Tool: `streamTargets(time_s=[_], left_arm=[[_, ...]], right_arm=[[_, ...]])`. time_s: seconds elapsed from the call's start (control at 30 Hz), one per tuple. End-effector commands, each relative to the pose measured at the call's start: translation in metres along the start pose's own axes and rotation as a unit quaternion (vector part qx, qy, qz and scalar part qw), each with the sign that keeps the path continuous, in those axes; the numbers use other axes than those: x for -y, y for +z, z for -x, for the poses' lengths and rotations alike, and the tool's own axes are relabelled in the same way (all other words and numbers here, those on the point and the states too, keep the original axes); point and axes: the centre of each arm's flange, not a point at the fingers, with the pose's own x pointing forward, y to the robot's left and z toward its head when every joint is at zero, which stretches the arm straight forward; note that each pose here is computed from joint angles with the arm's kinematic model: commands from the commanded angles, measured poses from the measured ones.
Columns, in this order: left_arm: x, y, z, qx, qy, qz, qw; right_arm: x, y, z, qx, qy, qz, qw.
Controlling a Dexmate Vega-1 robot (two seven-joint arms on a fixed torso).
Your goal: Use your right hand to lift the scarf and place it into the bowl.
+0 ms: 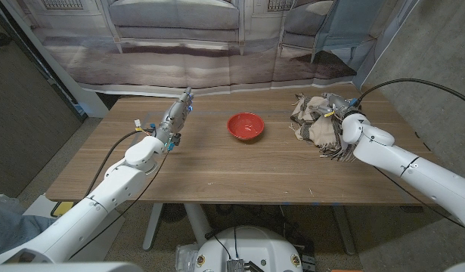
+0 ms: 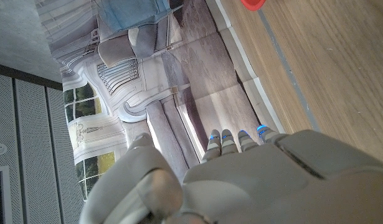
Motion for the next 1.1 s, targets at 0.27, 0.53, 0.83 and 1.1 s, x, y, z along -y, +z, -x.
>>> streamTargets(time_s=[0.27, 0.53, 0.83, 1.1], left_arm=[[-0.001, -0.001, -0.003, -0.004, -0.003, 0.000, 1.000], [-0.002, 0.001, -0.005, -0.005, -0.004, -0.004, 1.000], [-0.003, 0.001, -0.007, -0.008, -0.005, -0.007, 1.000], [-0.006, 0.002, -0.006, -0.011, -0.002, -0.009, 1.000]], right_arm=[[-0.014, -0.007, -0.009, -0.018, 0.010, -0.004, 0.9998], [-0.021, -0.013, -0.011, -0.029, 0.015, -0.012, 0.9994], [-0.027, -0.016, -0.013, -0.036, 0.023, -0.005, 0.9991], [-0.037, -0.022, -0.017, -0.047, 0.026, -0.006, 0.9985]])
